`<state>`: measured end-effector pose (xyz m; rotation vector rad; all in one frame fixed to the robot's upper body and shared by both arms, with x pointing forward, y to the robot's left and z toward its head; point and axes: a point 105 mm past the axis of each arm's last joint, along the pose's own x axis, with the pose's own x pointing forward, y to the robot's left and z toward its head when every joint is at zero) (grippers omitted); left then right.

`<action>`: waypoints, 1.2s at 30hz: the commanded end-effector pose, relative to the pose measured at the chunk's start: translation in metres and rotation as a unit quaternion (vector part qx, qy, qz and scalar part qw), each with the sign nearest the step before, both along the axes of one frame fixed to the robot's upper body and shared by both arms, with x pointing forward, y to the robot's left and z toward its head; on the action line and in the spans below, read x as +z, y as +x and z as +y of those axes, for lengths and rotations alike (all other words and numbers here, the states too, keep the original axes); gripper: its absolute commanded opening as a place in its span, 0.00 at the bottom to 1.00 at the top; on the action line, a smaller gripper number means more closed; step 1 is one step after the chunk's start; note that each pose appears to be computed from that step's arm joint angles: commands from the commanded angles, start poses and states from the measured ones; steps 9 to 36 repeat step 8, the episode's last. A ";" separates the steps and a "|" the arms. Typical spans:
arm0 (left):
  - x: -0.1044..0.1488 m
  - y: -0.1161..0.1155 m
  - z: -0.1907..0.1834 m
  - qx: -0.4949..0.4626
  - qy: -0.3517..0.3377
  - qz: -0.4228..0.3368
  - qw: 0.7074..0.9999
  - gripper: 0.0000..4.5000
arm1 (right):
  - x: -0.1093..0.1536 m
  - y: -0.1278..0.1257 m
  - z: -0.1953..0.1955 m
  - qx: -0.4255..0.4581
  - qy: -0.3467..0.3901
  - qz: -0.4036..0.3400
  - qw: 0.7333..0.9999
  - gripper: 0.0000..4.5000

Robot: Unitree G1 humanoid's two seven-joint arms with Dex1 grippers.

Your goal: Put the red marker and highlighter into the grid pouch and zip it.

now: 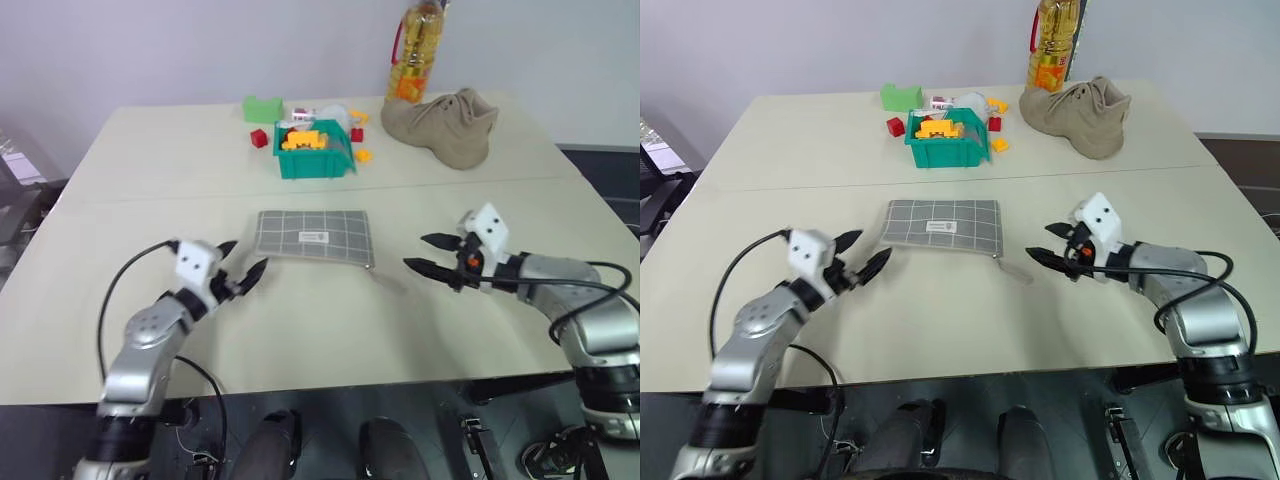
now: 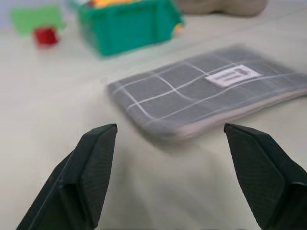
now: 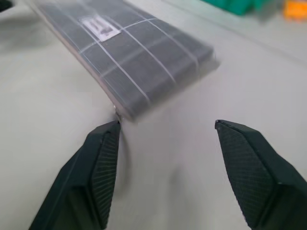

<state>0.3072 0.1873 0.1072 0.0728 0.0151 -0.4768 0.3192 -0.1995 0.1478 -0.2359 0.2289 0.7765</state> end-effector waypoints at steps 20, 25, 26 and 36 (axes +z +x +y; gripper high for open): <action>-0.008 -0.032 0.071 0.138 -0.008 0.022 0.990 0.88 | 0.011 0.014 -0.045 -0.106 0.080 -0.054 0.990 0.75; -0.008 -0.032 0.071 0.138 -0.008 0.022 0.990 0.88 | 0.011 0.014 -0.045 -0.106 0.080 -0.054 0.990 0.75; -0.008 -0.032 0.071 0.138 -0.008 0.022 0.990 0.88 | 0.011 0.014 -0.045 -0.106 0.080 -0.054 0.990 0.75; -0.008 -0.032 0.071 0.138 -0.008 0.022 0.990 0.88 | 0.011 0.014 -0.045 -0.106 0.080 -0.054 0.990 0.75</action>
